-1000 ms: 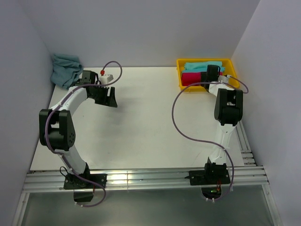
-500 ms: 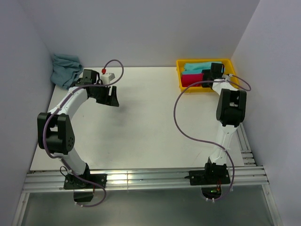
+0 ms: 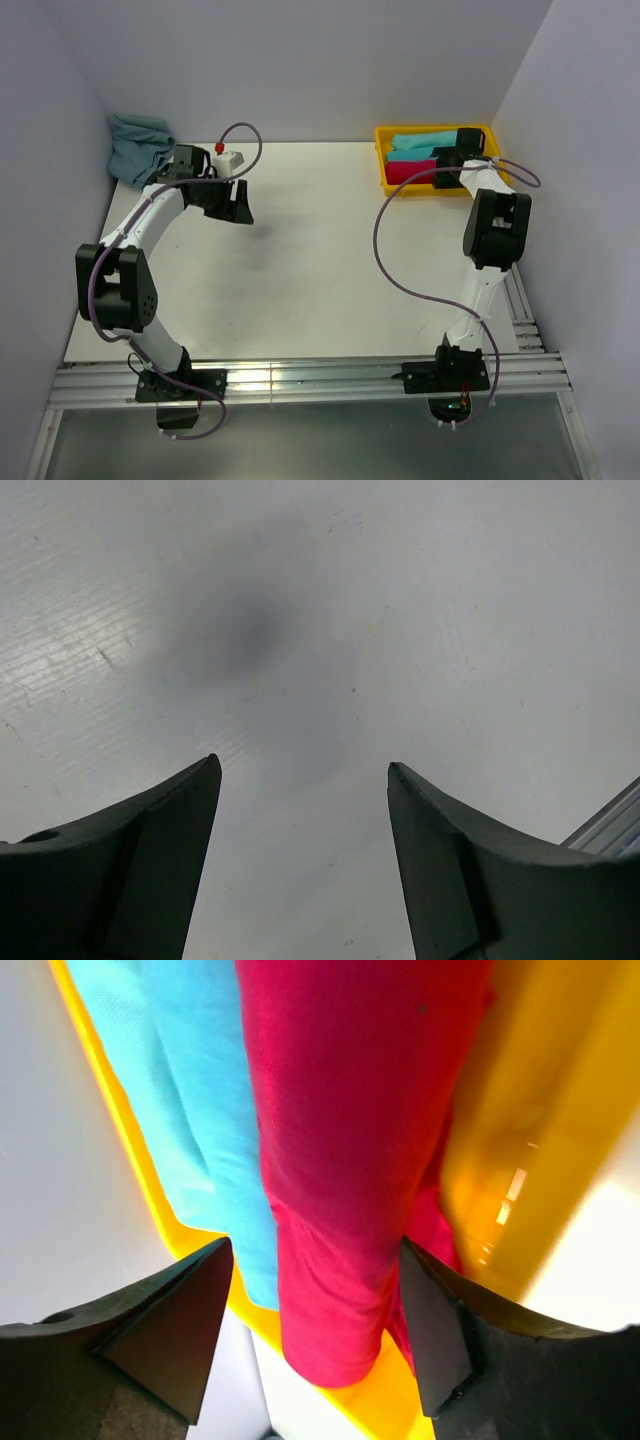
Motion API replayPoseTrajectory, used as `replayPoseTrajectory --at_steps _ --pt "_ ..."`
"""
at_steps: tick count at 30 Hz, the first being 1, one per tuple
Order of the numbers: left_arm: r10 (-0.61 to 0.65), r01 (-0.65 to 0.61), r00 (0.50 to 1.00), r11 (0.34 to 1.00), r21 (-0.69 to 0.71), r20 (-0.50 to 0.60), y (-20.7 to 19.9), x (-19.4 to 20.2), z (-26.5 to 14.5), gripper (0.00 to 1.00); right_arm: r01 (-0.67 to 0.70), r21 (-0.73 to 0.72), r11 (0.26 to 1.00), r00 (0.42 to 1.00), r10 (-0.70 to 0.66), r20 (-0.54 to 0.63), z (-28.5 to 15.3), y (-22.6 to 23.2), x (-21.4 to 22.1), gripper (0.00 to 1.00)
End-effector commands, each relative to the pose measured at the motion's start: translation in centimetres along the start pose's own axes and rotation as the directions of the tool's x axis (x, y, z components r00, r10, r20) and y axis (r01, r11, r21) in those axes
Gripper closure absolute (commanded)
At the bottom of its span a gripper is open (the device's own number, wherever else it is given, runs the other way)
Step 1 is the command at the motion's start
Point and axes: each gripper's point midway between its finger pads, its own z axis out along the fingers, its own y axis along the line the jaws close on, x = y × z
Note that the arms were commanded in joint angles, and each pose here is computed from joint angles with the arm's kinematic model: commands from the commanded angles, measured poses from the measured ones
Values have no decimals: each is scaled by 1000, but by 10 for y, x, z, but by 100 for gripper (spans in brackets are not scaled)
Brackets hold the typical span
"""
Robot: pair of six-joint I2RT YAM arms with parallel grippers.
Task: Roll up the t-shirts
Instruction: Place the rolled tshirt into the container
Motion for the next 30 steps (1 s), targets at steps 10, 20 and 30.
replayPoseTrajectory --at_steps 10,20,30 --pt "38 -43 994 998 46 98 -25 -29 -28 27 5 -3 1000 1000 -5 -13 -65 22 -14 24" --pt "100 -107 981 994 37 166 -40 -44 -60 25 180 -136 974 984 -178 23 -128 0 5 17" --pt "131 -132 967 991 -12 220 -45 -40 -93 24 561 -316 765 826 -495 270 -244 -25 80 7"
